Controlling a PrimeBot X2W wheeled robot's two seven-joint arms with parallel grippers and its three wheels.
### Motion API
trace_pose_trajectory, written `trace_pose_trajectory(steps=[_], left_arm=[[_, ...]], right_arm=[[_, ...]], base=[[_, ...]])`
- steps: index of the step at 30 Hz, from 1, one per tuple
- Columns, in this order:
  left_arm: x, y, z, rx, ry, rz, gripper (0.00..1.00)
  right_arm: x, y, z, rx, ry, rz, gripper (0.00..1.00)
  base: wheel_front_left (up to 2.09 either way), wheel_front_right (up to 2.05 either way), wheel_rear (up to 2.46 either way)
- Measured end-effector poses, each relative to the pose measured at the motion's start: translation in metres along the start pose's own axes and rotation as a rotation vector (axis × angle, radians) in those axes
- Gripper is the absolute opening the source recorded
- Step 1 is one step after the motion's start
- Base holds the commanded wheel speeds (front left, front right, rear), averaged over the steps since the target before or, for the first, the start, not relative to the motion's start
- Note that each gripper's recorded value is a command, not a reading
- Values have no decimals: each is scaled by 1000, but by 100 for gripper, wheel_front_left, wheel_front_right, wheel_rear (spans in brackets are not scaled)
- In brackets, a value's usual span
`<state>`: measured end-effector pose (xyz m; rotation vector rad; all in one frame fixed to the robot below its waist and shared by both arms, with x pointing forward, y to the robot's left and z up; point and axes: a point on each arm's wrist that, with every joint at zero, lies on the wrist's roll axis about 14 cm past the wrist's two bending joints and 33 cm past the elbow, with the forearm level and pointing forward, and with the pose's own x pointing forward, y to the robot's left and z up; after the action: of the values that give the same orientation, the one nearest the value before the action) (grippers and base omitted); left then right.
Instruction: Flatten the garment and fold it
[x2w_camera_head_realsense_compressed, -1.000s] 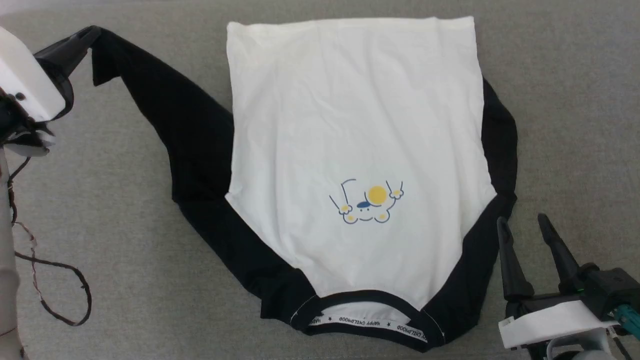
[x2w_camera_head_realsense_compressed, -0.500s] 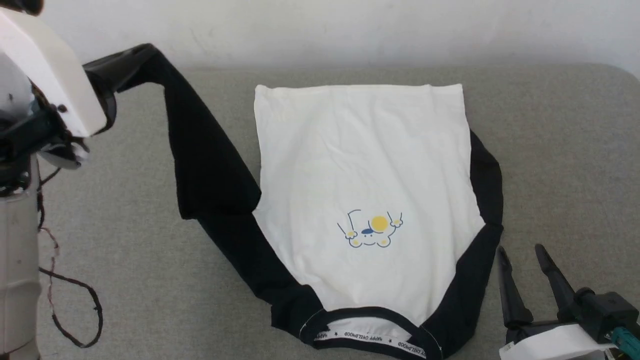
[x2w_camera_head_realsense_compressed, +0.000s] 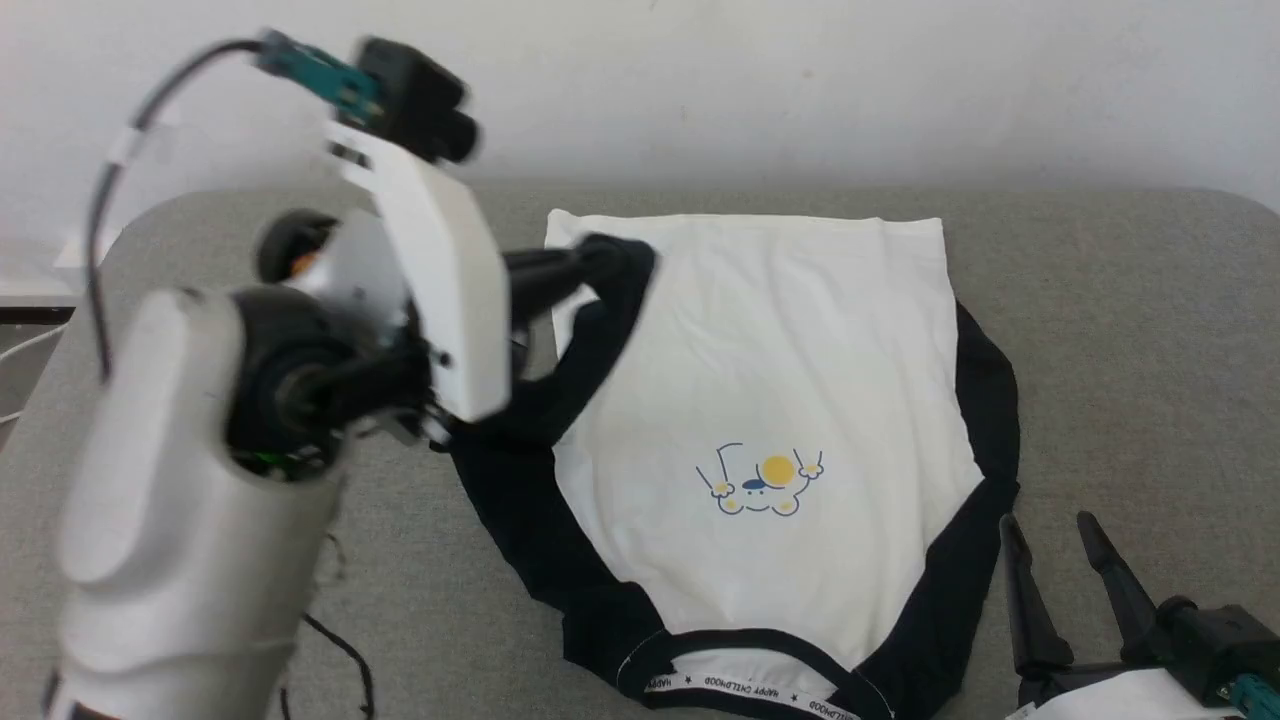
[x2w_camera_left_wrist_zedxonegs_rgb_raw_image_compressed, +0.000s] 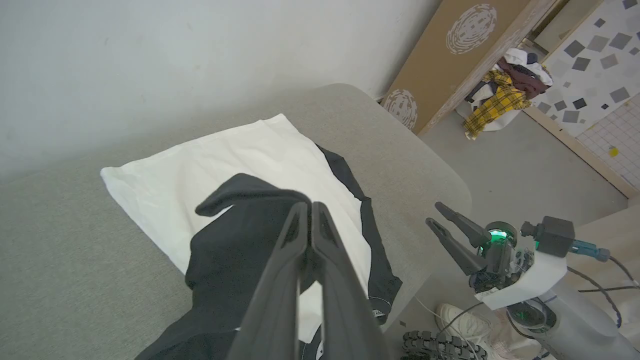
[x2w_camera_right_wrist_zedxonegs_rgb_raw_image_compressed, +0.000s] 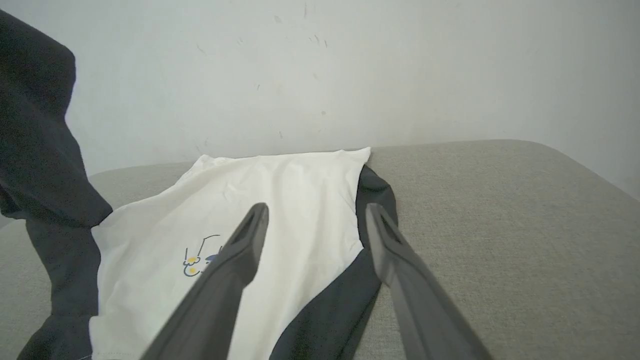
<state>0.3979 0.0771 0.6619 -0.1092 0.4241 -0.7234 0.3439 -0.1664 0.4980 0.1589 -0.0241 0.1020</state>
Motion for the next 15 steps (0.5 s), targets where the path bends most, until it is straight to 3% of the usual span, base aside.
trace_pose_trajectory(steps=[9, 15], left_arm=[[48, -69, -36, -16, 49, -180, 0], [80, -74, -69, -9, 73, -159, 0]], right_arm=[[3, -3, -9, 9, 26, -8, 100], [5, -6, -16, 19, 44, -20, 100]], base=[[0, 0, 0], [0, 0, 0]])
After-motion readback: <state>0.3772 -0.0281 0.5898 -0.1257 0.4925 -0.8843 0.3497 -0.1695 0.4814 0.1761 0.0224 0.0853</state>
